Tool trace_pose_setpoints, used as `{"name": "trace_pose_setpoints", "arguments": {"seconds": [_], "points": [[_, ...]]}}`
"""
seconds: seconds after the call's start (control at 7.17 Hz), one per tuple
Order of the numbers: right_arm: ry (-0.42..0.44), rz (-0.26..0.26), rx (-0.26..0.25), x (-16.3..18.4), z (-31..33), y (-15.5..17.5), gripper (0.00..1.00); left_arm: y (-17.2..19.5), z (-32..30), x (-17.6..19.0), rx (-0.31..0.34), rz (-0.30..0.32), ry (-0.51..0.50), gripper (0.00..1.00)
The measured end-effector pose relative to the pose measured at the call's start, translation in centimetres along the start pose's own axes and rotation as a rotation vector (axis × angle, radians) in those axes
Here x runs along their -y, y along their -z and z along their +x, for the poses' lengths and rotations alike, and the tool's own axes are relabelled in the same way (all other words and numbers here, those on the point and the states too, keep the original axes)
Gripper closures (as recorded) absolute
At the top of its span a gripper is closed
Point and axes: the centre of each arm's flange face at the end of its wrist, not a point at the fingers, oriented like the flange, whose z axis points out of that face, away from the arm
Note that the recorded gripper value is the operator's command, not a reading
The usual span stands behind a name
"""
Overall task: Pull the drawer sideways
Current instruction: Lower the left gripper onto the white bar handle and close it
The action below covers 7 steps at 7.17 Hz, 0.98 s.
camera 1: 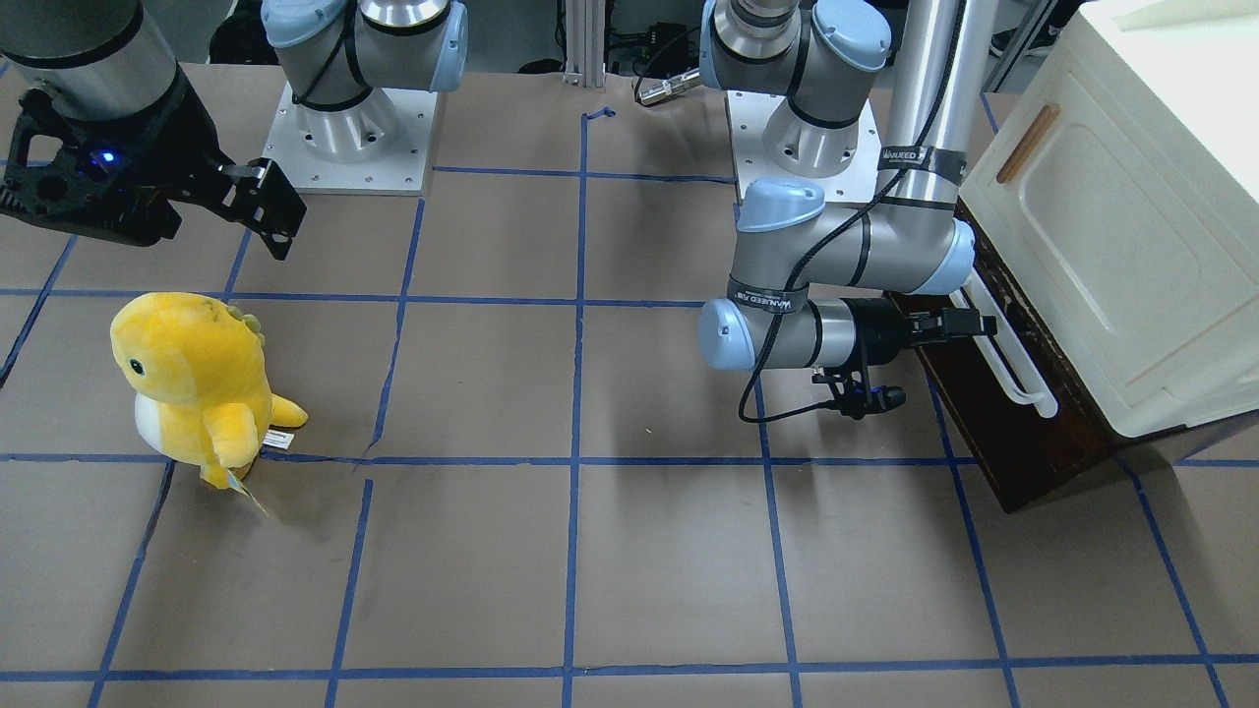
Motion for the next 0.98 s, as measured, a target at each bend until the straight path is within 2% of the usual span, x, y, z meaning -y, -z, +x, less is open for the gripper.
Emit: {"name": "trace_pose_setpoints", "arguments": {"seconds": [0.14,0.28,0.98], "points": [[0.0,0.0,0.0,0.01,0.01,0.0,0.0,-0.03,-0.02,0.01,0.002,0.0,0.0,0.64],[-0.001,0.0,0.0,0.01,0.03,-0.01,0.0,-0.05,-0.03,0.01,0.002,0.0,0.0,0.69],[0.0,0.0,0.0,0.0,0.01,0.0,0.0,0.08,-0.13,-0.2,0.004,0.002,-0.001,0.73]]}}
